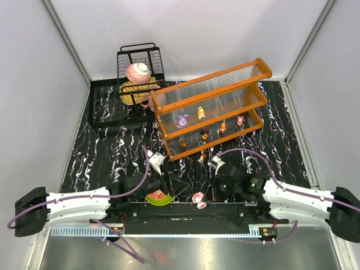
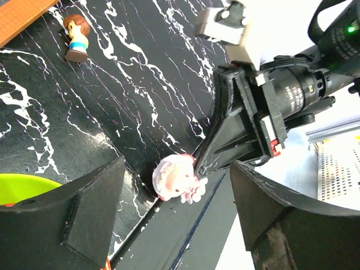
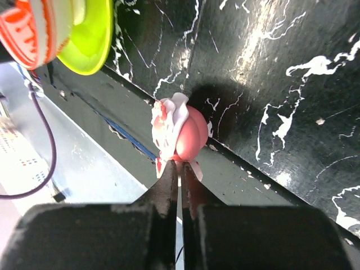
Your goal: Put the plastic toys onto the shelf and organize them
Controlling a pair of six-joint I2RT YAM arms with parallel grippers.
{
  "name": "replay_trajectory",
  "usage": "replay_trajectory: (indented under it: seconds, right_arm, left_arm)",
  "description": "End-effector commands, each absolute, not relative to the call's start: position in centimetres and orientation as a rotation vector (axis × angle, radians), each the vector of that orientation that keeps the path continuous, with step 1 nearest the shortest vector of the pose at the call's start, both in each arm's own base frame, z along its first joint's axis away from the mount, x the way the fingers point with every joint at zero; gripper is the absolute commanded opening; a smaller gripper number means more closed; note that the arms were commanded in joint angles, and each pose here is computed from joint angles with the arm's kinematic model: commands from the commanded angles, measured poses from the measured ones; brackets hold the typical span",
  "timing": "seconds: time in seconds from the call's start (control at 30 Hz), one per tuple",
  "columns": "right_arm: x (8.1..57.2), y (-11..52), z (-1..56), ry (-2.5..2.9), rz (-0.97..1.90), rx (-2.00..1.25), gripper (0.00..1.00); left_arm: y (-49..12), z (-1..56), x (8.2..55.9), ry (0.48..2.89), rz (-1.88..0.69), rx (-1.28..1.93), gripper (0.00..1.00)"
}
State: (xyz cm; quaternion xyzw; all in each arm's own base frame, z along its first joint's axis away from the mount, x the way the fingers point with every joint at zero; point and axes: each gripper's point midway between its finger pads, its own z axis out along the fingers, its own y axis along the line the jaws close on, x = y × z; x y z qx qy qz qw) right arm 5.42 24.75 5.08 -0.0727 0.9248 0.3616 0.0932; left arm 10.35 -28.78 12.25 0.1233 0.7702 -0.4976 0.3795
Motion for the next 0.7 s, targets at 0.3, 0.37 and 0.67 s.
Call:
replay_trajectory:
  seconds: [0.3, 0.37, 0.67]
  right_arm:
    - [9.4, 23.4, 11.1, 2.363, 1.178, 0.039, 0.0]
    - [10.1, 23.2, 12.3, 2.289, 1.193, 0.052, 0.0]
    - [12.7, 23.3, 18.3, 1.979, 1.253, 0.04, 0.0]
  left_arm:
    - [-29.1, 16.3, 9.7, 1.76, -1.514, 0.228, 0.8]
    - [-28.9, 17.3, 9.2, 1.691, -1.596, 0.205, 0.87]
    - [-30.2, 20.2, 6.9, 1.574, -1.819, 0.268, 0.95]
